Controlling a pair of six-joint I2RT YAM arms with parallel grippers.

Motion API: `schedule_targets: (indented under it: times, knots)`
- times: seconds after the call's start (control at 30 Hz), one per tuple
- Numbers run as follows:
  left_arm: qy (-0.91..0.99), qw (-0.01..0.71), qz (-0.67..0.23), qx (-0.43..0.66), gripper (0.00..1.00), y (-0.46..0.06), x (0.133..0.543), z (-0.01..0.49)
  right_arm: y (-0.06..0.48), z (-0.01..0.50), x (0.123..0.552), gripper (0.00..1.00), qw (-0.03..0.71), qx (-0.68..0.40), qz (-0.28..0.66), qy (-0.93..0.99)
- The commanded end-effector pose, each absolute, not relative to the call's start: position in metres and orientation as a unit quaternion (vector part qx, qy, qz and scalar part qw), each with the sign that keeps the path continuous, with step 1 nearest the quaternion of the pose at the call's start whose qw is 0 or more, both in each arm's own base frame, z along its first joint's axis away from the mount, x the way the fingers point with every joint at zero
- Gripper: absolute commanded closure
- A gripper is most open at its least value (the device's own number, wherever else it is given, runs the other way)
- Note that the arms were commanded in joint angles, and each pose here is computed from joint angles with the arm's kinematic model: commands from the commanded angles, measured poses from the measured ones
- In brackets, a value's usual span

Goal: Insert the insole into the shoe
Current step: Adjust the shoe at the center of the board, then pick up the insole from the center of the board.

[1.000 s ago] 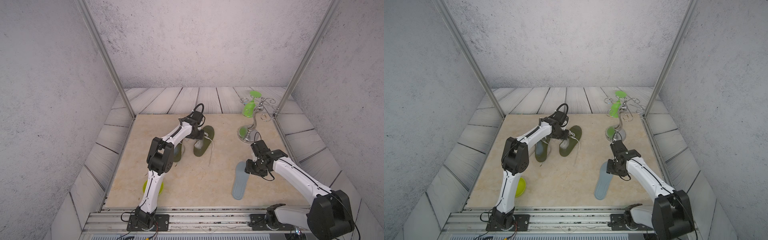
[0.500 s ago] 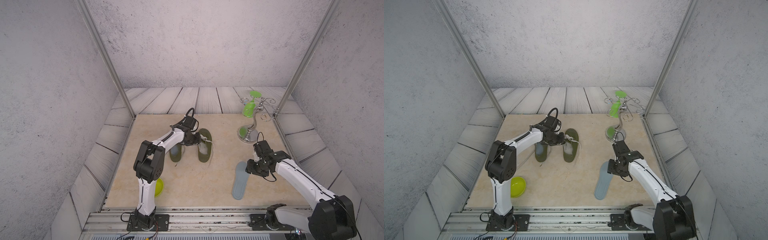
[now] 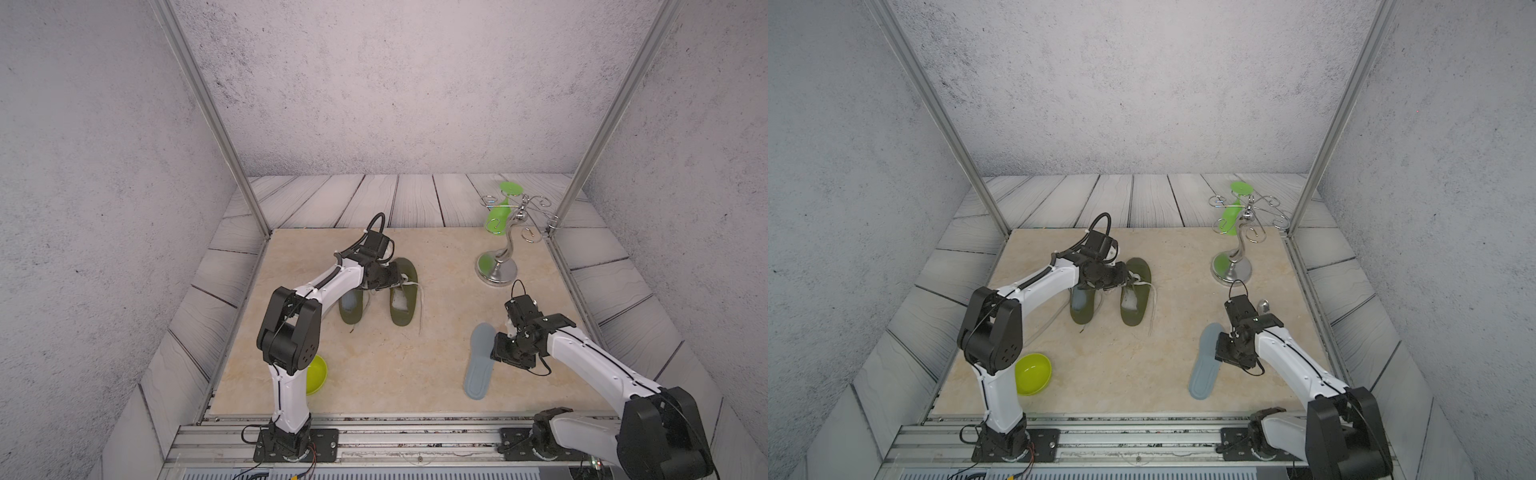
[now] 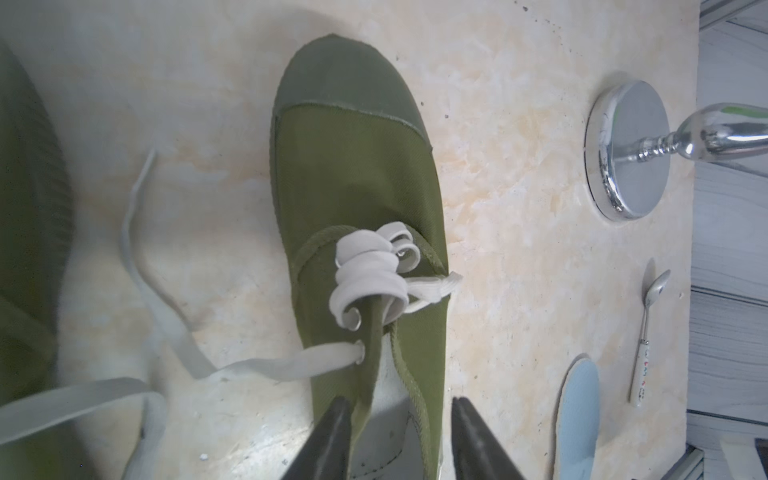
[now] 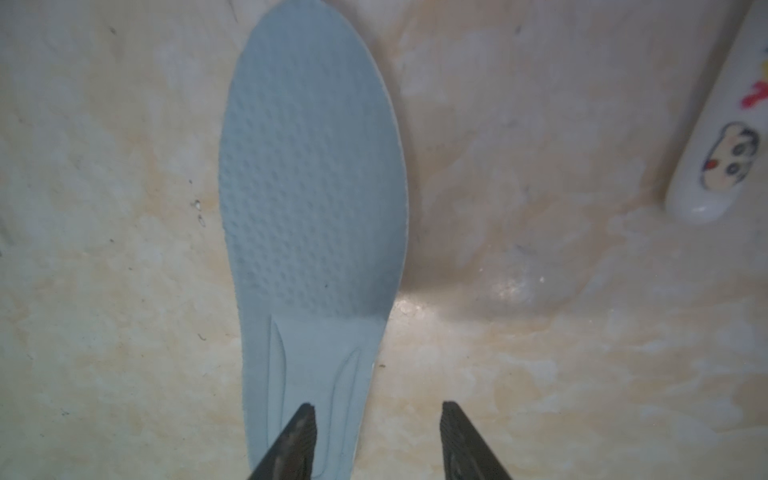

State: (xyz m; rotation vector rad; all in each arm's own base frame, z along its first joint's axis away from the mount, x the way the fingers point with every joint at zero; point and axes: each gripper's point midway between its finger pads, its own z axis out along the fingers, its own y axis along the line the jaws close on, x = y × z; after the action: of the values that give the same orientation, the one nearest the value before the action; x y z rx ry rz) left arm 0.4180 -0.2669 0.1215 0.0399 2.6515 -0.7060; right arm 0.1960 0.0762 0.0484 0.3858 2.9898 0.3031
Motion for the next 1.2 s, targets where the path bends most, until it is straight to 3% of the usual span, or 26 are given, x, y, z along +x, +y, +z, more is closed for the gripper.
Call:
schedule_targets:
  times: [0.0, 0.23, 0.67, 1.03, 1.17]
  knots:
    - [0.944, 0.225, -0.242, 0.021, 0.54, -0.254, 0.414, 0.146, 0.082, 0.038, 0.194, 0.53, 0.042, 0.148, 0.118, 0.981]
    - [0.938, 0.255, -0.232, 0.033, 0.54, -0.242, 0.403, 0.174, 0.090, 0.026, 0.188, 0.66, 0.041, 0.159, 0.149, 0.975]
    - [0.937, 0.238, -0.251, 0.047, 0.54, -0.255, 0.378, 0.169, 0.098, 0.011, 0.188, 0.72, 0.040, 0.171, 0.175, 0.969]
    - [0.928, 0.209, -0.302, 0.066, 0.55, -0.297, 0.330, 0.165, 0.100, 0.014, 0.194, 0.99, 0.048, 0.157, 0.180, 0.970]
    - [0.924, 0.188, -0.325, 0.067, 0.55, -0.312, 0.312, 0.157, 0.103, 0.028, 0.201, 1.00, 0.069, 0.143, 0.188, 0.969]
